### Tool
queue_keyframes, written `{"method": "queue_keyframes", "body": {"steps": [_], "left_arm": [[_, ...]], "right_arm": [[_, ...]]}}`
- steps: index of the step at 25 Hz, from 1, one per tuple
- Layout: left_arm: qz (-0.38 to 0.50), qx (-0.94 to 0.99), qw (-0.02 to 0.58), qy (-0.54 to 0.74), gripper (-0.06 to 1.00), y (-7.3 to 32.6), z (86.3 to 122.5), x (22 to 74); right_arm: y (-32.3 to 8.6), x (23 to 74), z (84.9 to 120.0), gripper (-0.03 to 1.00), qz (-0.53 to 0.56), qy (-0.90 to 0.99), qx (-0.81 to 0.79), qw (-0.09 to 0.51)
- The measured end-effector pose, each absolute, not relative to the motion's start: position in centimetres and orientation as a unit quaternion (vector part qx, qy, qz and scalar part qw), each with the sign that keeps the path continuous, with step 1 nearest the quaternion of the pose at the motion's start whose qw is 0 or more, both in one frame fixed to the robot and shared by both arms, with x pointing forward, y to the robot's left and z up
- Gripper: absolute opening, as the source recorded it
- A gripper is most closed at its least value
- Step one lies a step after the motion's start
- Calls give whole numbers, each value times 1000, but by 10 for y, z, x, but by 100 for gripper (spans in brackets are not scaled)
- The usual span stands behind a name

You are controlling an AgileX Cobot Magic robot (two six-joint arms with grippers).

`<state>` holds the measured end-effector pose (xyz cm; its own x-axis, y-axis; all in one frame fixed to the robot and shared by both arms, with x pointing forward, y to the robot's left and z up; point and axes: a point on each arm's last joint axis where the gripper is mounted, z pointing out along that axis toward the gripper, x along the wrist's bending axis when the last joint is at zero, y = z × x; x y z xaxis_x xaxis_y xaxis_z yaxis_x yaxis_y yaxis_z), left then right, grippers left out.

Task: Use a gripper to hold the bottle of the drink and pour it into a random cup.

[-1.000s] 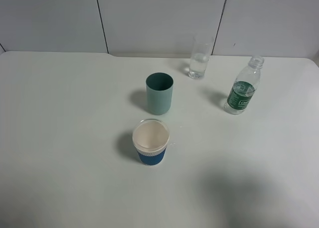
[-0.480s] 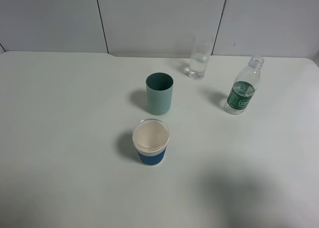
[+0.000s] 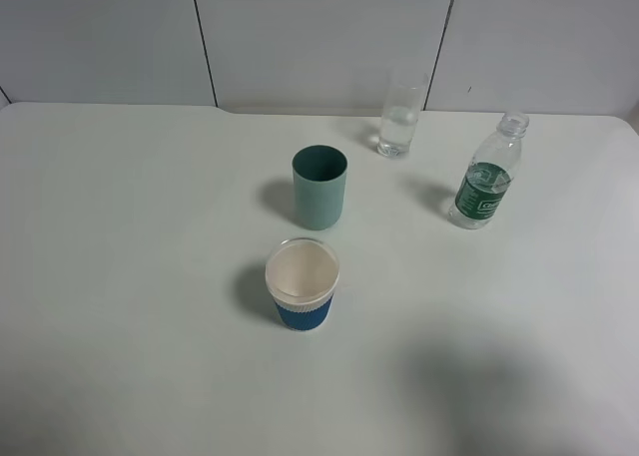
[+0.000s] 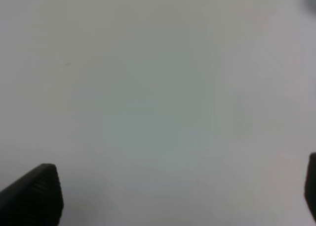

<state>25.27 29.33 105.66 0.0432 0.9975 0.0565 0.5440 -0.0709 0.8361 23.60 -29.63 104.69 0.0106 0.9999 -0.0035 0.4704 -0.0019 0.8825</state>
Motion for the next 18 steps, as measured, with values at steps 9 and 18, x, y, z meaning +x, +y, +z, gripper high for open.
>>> {"method": "queue_keyframes", "body": {"steps": [9, 18], "left_arm": [[347, 644, 327, 598, 99, 293, 1057, 253], [347, 644, 327, 598, 99, 293, 1057, 253]], "right_arm": [[-296, 236, 1047, 79, 361, 604, 609, 367], [-296, 236, 1047, 79, 361, 604, 609, 367]]}}
